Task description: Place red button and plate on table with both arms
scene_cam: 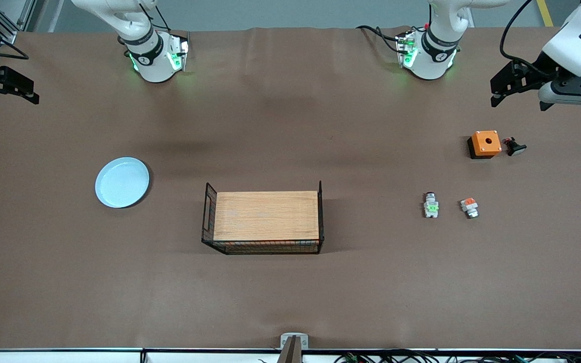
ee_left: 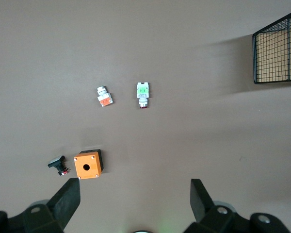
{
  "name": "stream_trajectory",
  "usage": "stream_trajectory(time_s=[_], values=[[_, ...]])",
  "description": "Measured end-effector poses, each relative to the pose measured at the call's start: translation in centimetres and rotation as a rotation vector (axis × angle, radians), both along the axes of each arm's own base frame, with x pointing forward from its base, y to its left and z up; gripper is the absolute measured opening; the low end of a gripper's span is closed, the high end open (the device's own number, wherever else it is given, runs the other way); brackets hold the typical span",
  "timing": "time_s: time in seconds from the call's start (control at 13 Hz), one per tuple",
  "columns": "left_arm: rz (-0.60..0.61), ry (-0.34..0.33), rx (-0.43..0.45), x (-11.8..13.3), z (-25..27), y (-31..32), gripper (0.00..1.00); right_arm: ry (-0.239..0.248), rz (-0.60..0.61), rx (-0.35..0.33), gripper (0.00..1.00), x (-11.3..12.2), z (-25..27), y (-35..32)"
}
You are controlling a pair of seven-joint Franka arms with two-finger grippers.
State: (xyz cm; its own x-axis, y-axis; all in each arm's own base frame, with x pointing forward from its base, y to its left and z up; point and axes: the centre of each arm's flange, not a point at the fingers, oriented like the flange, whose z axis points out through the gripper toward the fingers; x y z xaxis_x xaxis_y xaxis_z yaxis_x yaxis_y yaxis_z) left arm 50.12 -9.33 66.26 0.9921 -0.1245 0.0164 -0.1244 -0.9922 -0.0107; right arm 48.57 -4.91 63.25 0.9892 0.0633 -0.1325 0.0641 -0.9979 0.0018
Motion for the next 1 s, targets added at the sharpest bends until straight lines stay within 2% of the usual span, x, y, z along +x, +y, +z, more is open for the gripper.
stream_trajectory(time_s=[0.31, 0.61, 1.0], values=[[0.000, 0.000, 0.000, 0.0, 0.0, 0.0, 1.00, -0.051, 0.004, -0.007, 1.00, 0.1, 2.4, 0.6], [0.000, 0.000, 0.000, 0.0, 0.0, 0.0, 1.00, -0.058, 0.003, -0.008, 1.00, -0.2, 3.6, 0.7], [-0.001, 0.001, 0.000, 0.0, 0.0, 0.0, 1.00, -0.103, 0.017, -0.013, 1.00, -0.2, 5.7, 1.4]])
